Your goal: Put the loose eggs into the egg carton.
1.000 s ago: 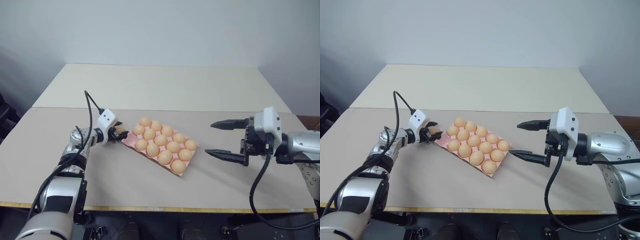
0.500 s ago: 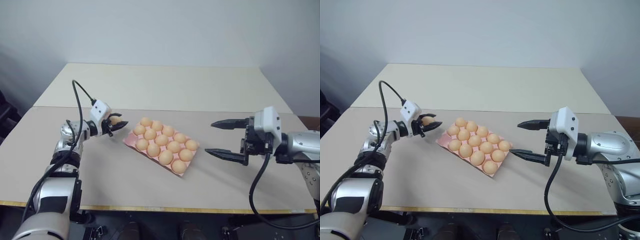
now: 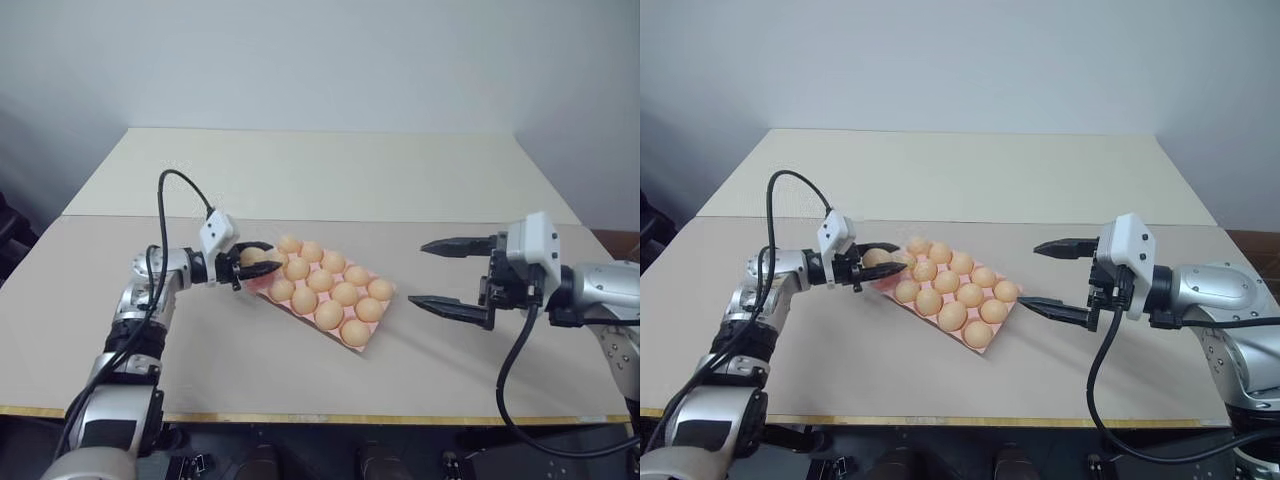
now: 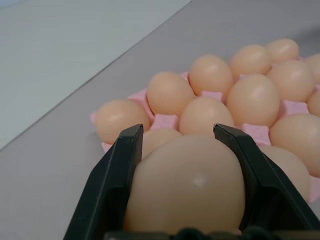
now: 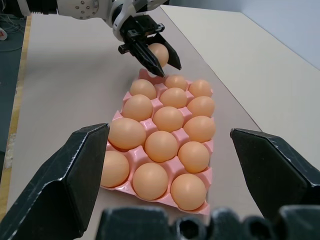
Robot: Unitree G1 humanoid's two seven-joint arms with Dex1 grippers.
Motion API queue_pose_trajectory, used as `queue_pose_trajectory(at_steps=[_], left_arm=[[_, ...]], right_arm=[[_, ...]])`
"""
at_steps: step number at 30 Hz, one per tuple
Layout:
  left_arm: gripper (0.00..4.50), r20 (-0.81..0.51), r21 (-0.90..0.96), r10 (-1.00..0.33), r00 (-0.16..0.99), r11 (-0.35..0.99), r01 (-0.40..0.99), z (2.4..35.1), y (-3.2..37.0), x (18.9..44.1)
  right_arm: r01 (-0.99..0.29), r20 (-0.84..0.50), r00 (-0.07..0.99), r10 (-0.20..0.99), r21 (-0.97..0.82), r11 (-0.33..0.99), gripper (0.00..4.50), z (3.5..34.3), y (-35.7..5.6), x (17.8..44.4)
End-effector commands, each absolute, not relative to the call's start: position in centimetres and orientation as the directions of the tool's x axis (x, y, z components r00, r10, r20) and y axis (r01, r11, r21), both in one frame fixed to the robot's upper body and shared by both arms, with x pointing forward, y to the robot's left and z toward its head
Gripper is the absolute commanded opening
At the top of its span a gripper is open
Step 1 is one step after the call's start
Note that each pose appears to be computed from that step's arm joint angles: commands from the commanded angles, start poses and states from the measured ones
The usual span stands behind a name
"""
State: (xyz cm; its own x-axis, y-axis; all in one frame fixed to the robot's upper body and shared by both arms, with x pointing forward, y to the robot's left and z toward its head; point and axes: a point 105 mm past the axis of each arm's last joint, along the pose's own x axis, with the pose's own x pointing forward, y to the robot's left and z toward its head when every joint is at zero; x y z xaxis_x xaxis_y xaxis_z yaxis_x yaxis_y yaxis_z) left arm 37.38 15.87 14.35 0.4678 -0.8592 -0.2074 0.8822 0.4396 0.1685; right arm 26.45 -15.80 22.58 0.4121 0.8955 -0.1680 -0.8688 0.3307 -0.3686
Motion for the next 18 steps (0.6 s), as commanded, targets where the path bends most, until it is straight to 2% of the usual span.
queue_pose_trajectory(at_steps=[1, 2, 7, 14, 18], left_arm=[[2.73, -0.196, 0.215, -0.866, 0.460, 0.420, 0.882, 15.7, 15.9, 37.1], [2.88, -0.197, 0.218, -0.864, 0.463, 0.422, 0.880, 15.7, 15.9, 37.0], [4.48, -0.176, 0.248, -0.861, 0.477, 0.430, 0.868, 16.6, 16.6, 36.6], [4.48, -0.122, 0.279, -0.865, 0.487, 0.441, 0.853, 19.3, 18.6, 34.7], [4.48, -0.195, 0.291, -0.849, 0.492, 0.429, 0.855, 19.4, 21.1, 31.5]], right_arm=[[-0.853, -0.142, 0.408, 0.902, -0.412, 0.321, 4.50, 23.6, -15.5, 26.1], [-0.852, -0.142, 0.409, 0.902, -0.412, 0.321, 4.50, 23.6, -15.5, 26.1], [-0.852, -0.139, 0.408, 0.902, -0.413, 0.322, 4.50, 23.7, -15.4, 26.2], [-0.857, -0.138, 0.399, 0.906, -0.406, 0.316, 4.50, 23.5, -15.3, 26.3], [-0.858, -0.142, 0.393, 0.908, -0.411, 0.307, 4.50, 23.6, -15.4, 26.6]])
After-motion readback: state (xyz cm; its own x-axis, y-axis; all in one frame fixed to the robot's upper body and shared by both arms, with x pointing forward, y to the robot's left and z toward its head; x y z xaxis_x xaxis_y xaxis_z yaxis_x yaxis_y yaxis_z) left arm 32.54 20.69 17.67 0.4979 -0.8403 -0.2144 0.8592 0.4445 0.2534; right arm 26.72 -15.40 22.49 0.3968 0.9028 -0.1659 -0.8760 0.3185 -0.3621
